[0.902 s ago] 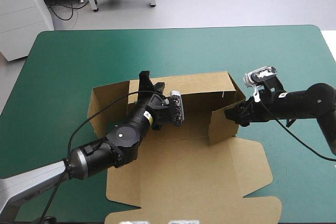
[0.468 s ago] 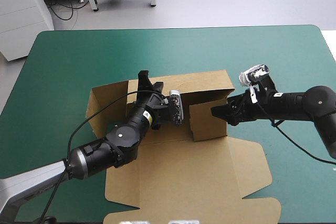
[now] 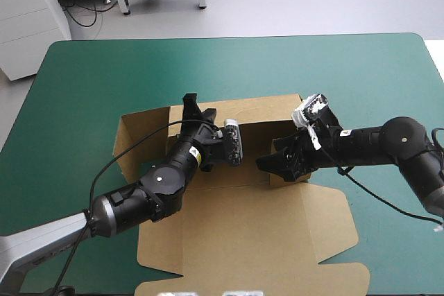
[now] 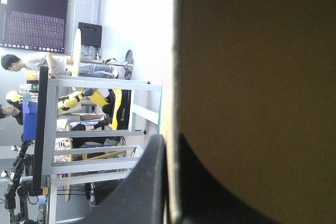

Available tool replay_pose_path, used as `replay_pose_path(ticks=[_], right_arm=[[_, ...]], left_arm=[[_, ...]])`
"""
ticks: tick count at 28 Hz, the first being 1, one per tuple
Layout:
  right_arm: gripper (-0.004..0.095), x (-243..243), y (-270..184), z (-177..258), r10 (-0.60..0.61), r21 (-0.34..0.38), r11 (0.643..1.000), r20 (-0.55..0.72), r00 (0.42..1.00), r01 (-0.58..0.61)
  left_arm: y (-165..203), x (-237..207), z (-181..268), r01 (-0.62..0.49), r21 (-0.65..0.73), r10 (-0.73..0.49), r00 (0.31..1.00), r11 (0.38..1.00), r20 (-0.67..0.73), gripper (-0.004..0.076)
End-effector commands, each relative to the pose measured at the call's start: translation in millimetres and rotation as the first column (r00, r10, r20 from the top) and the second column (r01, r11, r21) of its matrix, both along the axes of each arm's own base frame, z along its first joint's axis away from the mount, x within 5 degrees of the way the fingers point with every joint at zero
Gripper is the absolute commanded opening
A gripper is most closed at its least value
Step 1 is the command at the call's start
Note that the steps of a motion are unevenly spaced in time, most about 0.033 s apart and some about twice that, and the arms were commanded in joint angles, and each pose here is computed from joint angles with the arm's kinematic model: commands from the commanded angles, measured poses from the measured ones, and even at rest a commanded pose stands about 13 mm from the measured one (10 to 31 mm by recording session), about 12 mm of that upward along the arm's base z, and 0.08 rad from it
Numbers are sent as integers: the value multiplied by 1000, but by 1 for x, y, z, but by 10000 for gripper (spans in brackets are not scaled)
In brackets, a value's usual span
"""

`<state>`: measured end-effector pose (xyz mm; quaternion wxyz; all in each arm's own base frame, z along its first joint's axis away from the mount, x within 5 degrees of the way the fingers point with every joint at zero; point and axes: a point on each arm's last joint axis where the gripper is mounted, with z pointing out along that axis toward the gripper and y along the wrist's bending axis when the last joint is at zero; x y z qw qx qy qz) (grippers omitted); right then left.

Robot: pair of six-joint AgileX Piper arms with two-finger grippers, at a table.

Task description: Fold the box

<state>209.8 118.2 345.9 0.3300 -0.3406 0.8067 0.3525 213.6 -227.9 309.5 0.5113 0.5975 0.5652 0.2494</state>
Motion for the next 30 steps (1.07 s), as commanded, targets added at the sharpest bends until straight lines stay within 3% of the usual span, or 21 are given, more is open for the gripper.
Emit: replay_pose_path(ticks=[1, 7, 13, 18, 22, 26, 28, 30], right_arm=[[641, -5, 2, 27, -5, 85, 996, 65, 998, 0], [417, -11, 5, 50, 57, 120, 990, 100, 993, -69], [142, -11, 2, 68, 63, 71, 994, 182, 981, -77], [-23, -10, -2, 78, 56, 4, 998, 224, 973, -58], [-22, -8, -15, 102, -20, -130, 990, 305, 952, 62], [-22, -3, -33, 125, -189, -191, 941, 390, 901, 280], [-22, 0, -44, 139, -288, -190, 892, 462, 839, 411], [-22, 3, -57, 157, -385, -167, 817, 554, 739, 551]], left_arm=[[2, -3, 18, 6, -56, -4, 999, 998, 36, -32], [2, -3, 18, 6, -57, -4, 999, 998, 34, -32], [2, -3, 18, 0, -56, 2, 999, 998, 35, -32], [3, -3, 18, -7, -54, 9, 999, 999, 37, -32], [3, -3, 18, -6, -53, 8, 999, 999, 38, -32], [3, -3, 18, -6, -53, 8, 999, 999, 38, -32], [3, -3, 18, -5, -53, 7, 999, 999, 38, -32], [3, -3, 18, -5, -53, 7, 999, 999, 38, -32]])
